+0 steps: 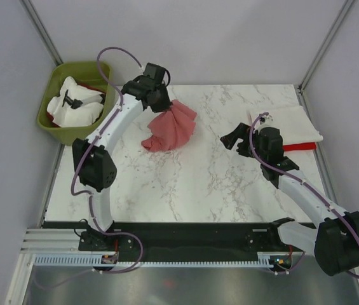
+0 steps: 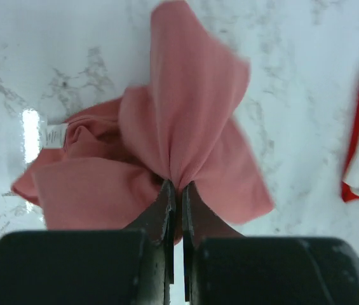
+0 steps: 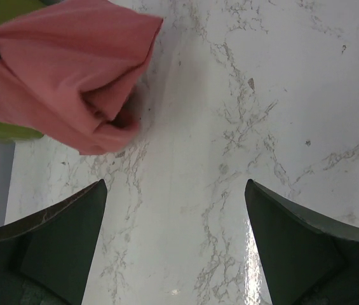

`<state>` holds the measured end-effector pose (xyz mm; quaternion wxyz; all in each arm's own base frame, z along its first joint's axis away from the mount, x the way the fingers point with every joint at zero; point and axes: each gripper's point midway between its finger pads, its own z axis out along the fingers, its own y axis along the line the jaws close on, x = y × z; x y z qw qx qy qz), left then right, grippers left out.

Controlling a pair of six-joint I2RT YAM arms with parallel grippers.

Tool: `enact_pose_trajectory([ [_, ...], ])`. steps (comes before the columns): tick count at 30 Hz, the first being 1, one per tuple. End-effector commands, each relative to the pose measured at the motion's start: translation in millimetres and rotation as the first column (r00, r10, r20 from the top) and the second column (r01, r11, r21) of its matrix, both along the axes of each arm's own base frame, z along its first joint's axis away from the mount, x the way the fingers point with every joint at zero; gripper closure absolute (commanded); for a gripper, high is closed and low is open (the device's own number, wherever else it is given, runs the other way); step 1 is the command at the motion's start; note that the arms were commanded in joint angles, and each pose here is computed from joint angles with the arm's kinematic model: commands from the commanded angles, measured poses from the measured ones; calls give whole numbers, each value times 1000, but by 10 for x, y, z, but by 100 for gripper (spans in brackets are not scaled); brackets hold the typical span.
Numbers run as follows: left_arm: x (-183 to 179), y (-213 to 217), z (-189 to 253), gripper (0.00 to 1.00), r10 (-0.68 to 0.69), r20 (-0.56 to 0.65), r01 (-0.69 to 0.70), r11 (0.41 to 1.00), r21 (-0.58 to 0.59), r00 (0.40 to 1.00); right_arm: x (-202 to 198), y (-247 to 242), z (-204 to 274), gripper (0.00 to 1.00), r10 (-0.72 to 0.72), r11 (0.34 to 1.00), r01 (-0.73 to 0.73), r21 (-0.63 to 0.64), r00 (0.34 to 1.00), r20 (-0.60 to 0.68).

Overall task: Fold and stack the t-shirts
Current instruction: Move the tshirt to the center of the board

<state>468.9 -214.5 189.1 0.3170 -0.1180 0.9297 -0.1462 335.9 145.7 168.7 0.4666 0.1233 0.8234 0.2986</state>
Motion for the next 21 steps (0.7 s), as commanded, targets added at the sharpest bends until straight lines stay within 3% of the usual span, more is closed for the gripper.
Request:
enact_pose_trajectory([
  [1,-375,93,2565,98,53,541,46,985,-168,840,86,-1,192,2,-5,1000,5,-1,999,51],
  [4,-708,456,3304,98,171,663,-23,974,-227,728,75,5,202,2,-2,1000,2,-1,999,51],
  [6,-800,646,3444,98,212,695,-80,973,-218,687,77,-3,221,2,-5,1000,5,0,998,57],
  [8,-708,640,3173,98,164,671,-95,986,-138,724,70,0,229,2,-2,1000,2,2,998,59],
  [10,-537,504,2634,68,83,584,-69,997,-46,807,65,7,235,2,2,1000,-2,4,998,60],
  [11,-519,493,2362,47,50,518,-64,998,9,854,59,19,236,2,8,1000,-8,5,998,59],
  [12,-496,516,2186,1,59,472,-85,996,36,880,55,23,223,2,11,1000,-11,4,998,57],
  [21,-663,388,1484,0,34,342,-64,995,76,939,33,133,185,2,79,997,-80,17,995,59],
])
